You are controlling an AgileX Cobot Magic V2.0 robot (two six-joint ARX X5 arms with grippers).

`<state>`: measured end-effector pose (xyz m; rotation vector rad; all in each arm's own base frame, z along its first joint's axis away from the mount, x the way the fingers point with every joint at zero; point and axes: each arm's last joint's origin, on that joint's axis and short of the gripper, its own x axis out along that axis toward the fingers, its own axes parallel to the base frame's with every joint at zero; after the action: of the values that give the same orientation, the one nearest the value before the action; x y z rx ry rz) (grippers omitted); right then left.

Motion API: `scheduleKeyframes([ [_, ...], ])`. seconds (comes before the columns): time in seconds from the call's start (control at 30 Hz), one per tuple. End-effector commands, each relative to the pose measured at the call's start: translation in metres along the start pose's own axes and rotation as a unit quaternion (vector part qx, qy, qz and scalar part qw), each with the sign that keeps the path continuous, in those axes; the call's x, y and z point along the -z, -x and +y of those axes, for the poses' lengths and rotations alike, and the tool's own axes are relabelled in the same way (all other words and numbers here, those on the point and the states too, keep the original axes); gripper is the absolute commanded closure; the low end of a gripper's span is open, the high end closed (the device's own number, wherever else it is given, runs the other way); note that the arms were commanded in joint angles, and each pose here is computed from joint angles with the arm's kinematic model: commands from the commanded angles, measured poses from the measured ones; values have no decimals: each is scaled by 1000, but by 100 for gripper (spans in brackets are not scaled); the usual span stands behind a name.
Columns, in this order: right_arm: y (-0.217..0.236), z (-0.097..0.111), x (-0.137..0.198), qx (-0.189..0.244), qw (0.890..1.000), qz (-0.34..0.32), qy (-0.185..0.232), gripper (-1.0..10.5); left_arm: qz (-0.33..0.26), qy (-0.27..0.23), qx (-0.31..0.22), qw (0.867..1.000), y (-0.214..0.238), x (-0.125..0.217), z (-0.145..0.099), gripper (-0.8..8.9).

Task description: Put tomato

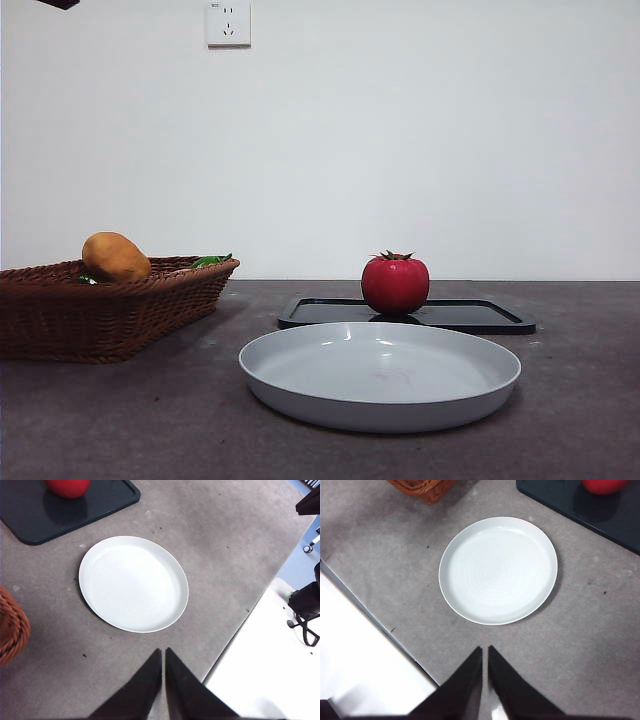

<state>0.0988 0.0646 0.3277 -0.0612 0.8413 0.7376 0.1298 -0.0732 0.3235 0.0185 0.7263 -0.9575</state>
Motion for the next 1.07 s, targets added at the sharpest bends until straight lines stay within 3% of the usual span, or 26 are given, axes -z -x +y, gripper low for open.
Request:
scheduleKeyframes([
  [0.03,1,1,-3,-3,1000,-5,-1,939,-8,-9,5,1000,2,-5,-2,805],
  [0.57,1,1,-3,-3,1000,-5,-1,940,-11,-11,4,1000,4,-4,-3,805],
  [0.73,1,1,-3,-3,1000,-5,-1,940,-86,-81,-60,991,22,-10,-3,806],
  [0.87,1,1,-3,-3,1000,-5,-1,939,-184,-113,-181,960,48,-12,1,806],
  [0.97,1,1,-3,-3,1000,-5,-1,939,-252,-126,-284,916,67,-6,1,806],
  [1.07,1,1,-3,-3,1000,-5,-1,939,-298,-130,-384,864,79,9,0,806],
])
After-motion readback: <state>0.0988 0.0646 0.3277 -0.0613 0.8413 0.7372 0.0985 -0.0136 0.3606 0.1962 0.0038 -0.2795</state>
